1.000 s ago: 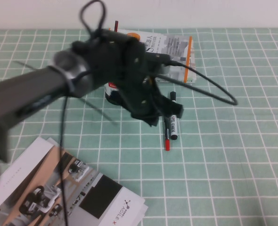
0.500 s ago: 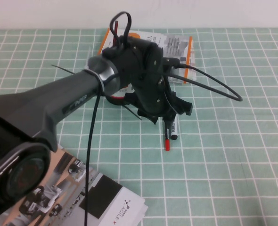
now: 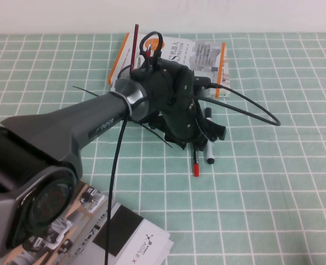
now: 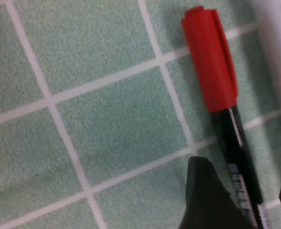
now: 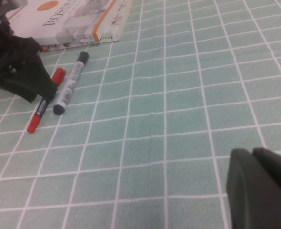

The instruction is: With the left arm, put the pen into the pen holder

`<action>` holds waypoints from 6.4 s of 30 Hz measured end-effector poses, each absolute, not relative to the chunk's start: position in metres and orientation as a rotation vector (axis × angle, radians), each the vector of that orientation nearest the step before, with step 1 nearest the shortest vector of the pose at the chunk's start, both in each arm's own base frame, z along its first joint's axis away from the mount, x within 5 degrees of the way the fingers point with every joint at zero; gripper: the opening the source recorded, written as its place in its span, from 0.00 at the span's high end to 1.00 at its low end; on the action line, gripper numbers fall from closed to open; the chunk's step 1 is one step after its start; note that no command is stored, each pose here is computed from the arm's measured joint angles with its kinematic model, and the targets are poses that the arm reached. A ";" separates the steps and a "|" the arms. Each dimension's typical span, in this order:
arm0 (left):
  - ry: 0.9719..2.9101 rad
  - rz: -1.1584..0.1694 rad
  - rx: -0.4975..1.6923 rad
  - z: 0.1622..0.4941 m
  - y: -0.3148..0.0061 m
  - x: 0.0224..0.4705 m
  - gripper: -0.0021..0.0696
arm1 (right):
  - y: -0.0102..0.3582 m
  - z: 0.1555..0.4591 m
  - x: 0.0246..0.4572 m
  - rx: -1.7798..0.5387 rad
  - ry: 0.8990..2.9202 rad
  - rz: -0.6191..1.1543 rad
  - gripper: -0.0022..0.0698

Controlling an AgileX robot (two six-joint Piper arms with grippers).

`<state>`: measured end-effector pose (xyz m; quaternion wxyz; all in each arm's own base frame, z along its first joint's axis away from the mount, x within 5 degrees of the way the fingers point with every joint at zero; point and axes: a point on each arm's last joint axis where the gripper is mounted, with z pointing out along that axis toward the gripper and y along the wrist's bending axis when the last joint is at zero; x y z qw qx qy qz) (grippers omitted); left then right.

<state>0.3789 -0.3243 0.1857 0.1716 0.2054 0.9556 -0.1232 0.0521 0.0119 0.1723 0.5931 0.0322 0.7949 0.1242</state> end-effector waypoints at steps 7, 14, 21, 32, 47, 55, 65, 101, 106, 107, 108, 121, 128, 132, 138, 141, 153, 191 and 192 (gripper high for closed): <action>2.732 -0.292 0.600 0.180 -0.322 0.380 0.56 | 0.012 0.172 0.052 0.075 1.848 0.289 1.00; 2.789 -0.246 0.623 0.180 -0.318 0.376 0.63 | 0.012 0.172 0.052 0.075 1.848 0.289 1.00; 2.804 -0.190 0.777 0.179 -0.315 0.372 0.76 | 0.012 0.172 0.052 0.075 1.848 0.289 1.00; 2.805 -0.155 0.903 0.181 -0.313 0.368 0.90 | 0.012 0.172 0.052 0.075 1.848 0.289 1.00; 2.359 -0.258 0.891 0.285 -0.275 0.318 0.90 | 0.012 0.172 0.052 0.075 1.848 0.289 1.00; 1.963 -0.392 0.727 0.298 -0.234 0.287 0.90 | 0.012 0.172 0.052 0.075 1.848 0.289 1.00; 1.587 -0.435 0.448 0.300 -0.180 0.301 0.90 | 0.012 0.172 0.052 0.075 1.848 0.289 1.00; 1.690 -0.440 0.329 0.190 -0.186 0.400 0.90 | 0.012 0.172 0.052 0.075 1.848 0.289 1.00; 1.688 -0.433 0.336 0.190 -0.186 0.400 0.89 | 0.012 0.172 0.052 0.075 1.848 0.289 1.00; 1.689 -0.431 0.338 0.190 -0.186 0.400 0.88 | 0.012 0.172 0.052 0.075 1.848 0.289 1.00; 1.694 -0.428 0.341 0.189 -0.186 0.400 0.87 | 0.012 0.172 0.052 0.075 1.848 0.289 1.00; 1.800 -0.388 0.358 0.206 -0.181 0.393 0.54 | 0.012 0.172 0.052 0.075 1.848 0.289 1.00; 1.881 -0.308 0.417 0.267 -0.167 0.364 0.70 | 0.012 0.172 0.052 0.075 1.848 0.289 1.00; 1.885 -0.261 0.469 0.297 -0.160 0.343 0.91 | 0.012 0.172 0.052 0.075 1.848 0.289 1.00; 1.841 -0.270 0.480 0.304 -0.142 0.299 0.97 | 0.012 0.172 0.052 0.075 1.848 0.289 1.00; 1.841 -0.303 0.451 0.297 -0.130 0.271 0.97 | 0.012 0.172 0.052 0.075 1.848 0.289 1.00; 1.838 -0.339 0.409 0.275 -0.090 0.186 0.97 | 0.012 0.172 0.052 0.075 1.848 0.289 1.00; 1.498 -0.188 0.117 0.206 -0.011 0.056 0.97 | 0.012 0.172 0.052 0.075 1.848 0.289 1.00; 1.512 -0.187 0.118 0.204 -0.011 0.056 0.97 | 0.012 0.172 0.052 0.075 1.848 0.289 1.00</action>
